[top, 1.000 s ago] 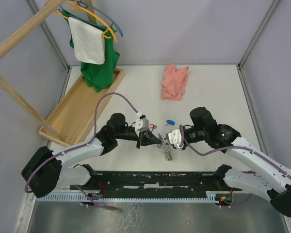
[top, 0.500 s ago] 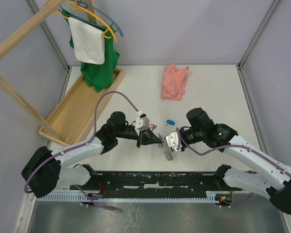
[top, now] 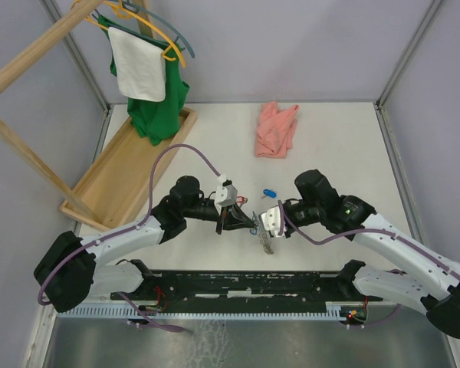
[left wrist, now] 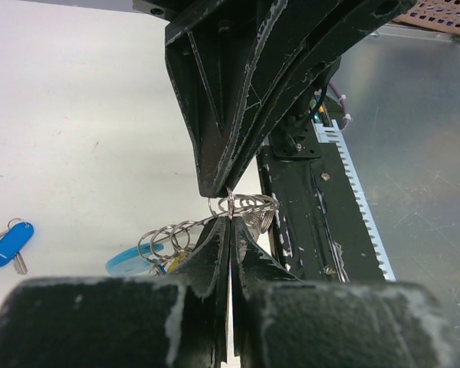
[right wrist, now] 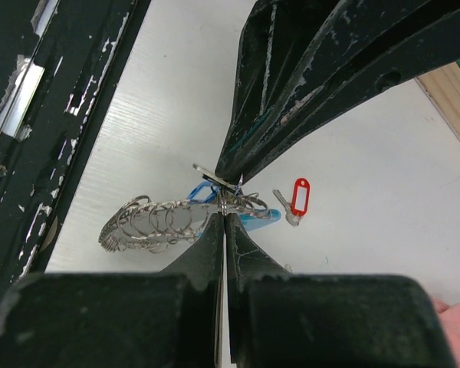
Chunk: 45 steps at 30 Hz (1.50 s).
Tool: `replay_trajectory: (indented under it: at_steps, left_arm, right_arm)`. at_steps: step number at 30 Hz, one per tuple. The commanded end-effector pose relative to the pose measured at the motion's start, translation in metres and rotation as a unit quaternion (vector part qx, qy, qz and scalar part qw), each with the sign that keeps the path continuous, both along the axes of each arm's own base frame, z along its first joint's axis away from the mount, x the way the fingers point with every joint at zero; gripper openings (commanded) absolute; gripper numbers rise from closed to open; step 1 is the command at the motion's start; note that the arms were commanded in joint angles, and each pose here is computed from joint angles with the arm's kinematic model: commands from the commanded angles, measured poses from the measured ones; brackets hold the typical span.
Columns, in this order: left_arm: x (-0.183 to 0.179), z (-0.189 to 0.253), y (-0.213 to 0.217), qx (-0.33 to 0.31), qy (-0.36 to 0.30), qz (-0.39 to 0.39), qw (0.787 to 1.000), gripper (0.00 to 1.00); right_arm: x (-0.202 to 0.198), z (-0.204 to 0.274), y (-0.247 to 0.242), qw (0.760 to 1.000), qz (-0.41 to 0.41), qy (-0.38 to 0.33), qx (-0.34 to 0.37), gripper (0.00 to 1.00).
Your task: Put the keys on the keyring
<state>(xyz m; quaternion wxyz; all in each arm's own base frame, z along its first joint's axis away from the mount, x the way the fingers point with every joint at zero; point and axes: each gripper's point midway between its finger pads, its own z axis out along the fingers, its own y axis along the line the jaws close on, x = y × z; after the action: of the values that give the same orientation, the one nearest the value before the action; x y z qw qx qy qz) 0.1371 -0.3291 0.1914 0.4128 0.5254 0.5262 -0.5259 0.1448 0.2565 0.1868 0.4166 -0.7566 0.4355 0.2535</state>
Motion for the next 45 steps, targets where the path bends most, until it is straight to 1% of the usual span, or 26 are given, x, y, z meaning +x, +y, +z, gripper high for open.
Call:
replay_trajectory:
  at_steps: [1, 8, 11, 14, 15, 17, 19, 24, 29, 34, 42, 45]
  left_arm:
    - [0.001, 0.014, 0.000, -0.007, -0.002, 0.008, 1.000, 0.03]
    - [0.007, -0.002, 0.007, 0.013, 0.050, 0.062, 0.997, 0.03]
    - [0.008, -0.005, 0.008, 0.009, 0.064, 0.073, 0.995, 0.03]
    - [0.009, -0.010, 0.007, 0.007, 0.079, 0.082, 0.993, 0.03]
    - [0.010, -0.013, 0.007, 0.008, 0.084, 0.086, 0.993, 0.03]
    - [0.012, -0.014, 0.007, 0.005, 0.089, 0.092, 0.992, 0.03]
    - [0.014, -0.012, 0.005, -0.002, 0.090, 0.093, 0.992, 0.03]
    - [0.015, 0.006, 0.002, -0.017, 0.073, 0.085, 0.994, 0.03]
    - [0.015, 0.023, 0.002, -0.016, 0.051, 0.081, 0.995, 0.03]
    - [0.013, 0.035, 0.001, -0.018, 0.048, 0.073, 0.996, 0.03]
    - [0.014, 0.038, -0.001, -0.011, 0.047, 0.064, 0.997, 0.03]
    - [0.014, 0.039, -0.002, -0.011, 0.048, 0.065, 0.997, 0.03]
  right_arm:
    - [0.009, 0.035, 0.012, 0.997, -0.016, -0.032, 0.064, 0.01]
    - [0.009, 0.046, 0.018, 0.988, -0.043, -0.021, 0.143, 0.01]
    - [0.011, 0.053, 0.020, 0.979, -0.063, -0.009, 0.193, 0.01]
    - [0.018, 0.060, 0.021, 0.965, -0.087, -0.007, 0.248, 0.01]
    - [0.018, 0.056, 0.021, 0.962, -0.094, 0.000, 0.258, 0.01]
    - [0.019, 0.063, 0.022, 0.952, -0.098, -0.001, 0.289, 0.01]
    - [0.020, 0.062, 0.022, 0.947, -0.106, 0.010, 0.303, 0.01]
    - [0.020, 0.046, 0.018, 0.956, -0.116, 0.016, 0.268, 0.02]
    - [0.016, 0.029, 0.006, 0.974, -0.115, 0.003, 0.195, 0.14]
    - [0.011, 0.026, 0.000, 0.985, -0.099, -0.002, 0.143, 0.26]
    - [0.010, 0.026, 0.002, 0.991, -0.078, 0.009, 0.107, 0.32]
    - [0.009, 0.029, 0.004, 0.990, -0.082, 0.020, 0.109, 0.33]
